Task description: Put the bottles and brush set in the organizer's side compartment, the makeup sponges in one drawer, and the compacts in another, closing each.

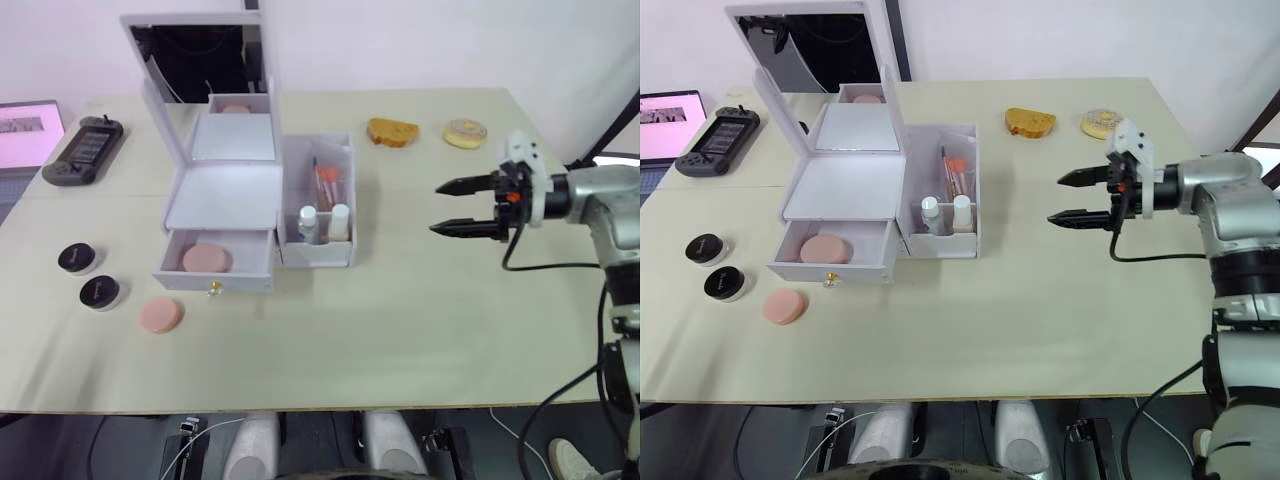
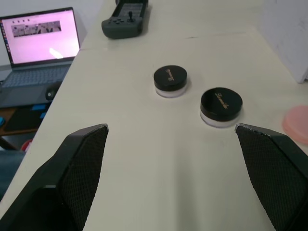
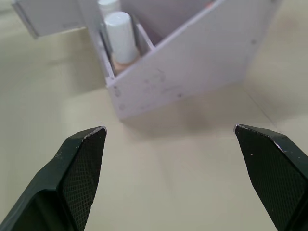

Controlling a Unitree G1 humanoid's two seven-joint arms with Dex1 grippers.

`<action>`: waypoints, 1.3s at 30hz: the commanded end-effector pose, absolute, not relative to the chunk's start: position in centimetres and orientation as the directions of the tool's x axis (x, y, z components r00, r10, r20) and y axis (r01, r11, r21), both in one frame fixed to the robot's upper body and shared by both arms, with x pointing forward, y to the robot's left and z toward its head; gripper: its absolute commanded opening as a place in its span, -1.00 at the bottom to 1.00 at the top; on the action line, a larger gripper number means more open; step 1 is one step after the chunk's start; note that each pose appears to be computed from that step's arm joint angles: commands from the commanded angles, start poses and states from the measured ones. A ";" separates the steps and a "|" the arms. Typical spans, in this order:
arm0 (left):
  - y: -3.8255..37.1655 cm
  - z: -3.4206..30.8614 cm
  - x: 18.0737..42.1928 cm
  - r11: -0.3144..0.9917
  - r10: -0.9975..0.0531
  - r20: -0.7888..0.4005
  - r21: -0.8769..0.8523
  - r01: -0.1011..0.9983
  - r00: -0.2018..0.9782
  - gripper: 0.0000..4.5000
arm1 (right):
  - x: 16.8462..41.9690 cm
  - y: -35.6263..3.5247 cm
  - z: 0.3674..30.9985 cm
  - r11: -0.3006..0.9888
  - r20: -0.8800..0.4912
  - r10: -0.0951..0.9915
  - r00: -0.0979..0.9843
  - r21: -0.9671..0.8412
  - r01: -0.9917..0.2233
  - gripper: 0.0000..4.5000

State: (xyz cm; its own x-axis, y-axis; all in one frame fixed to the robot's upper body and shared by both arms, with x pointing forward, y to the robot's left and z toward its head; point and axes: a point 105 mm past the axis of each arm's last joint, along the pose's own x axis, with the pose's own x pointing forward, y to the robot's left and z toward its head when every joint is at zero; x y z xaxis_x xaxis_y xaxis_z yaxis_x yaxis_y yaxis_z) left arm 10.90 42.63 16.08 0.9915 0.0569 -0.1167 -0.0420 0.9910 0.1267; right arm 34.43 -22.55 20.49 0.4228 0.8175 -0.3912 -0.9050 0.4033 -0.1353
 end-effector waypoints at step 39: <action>28.8 8.2 17.5 0.963 -0.258 -0.397 -0.030 0.268 0.881 0.98 | 28.8 -15.7 23.5 0.083 -0.395 0.905 0.161 -0.208 -0.975 1.00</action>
State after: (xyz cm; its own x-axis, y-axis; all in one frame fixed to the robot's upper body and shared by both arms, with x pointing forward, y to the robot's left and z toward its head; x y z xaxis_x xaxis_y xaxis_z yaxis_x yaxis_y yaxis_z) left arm 17.28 29.01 7.86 0.8848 -0.2683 -0.3809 0.2679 0.9619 -0.0552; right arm 28.87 -15.90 22.55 0.1446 0.9078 -0.3937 -0.9837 0.0889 -0.1564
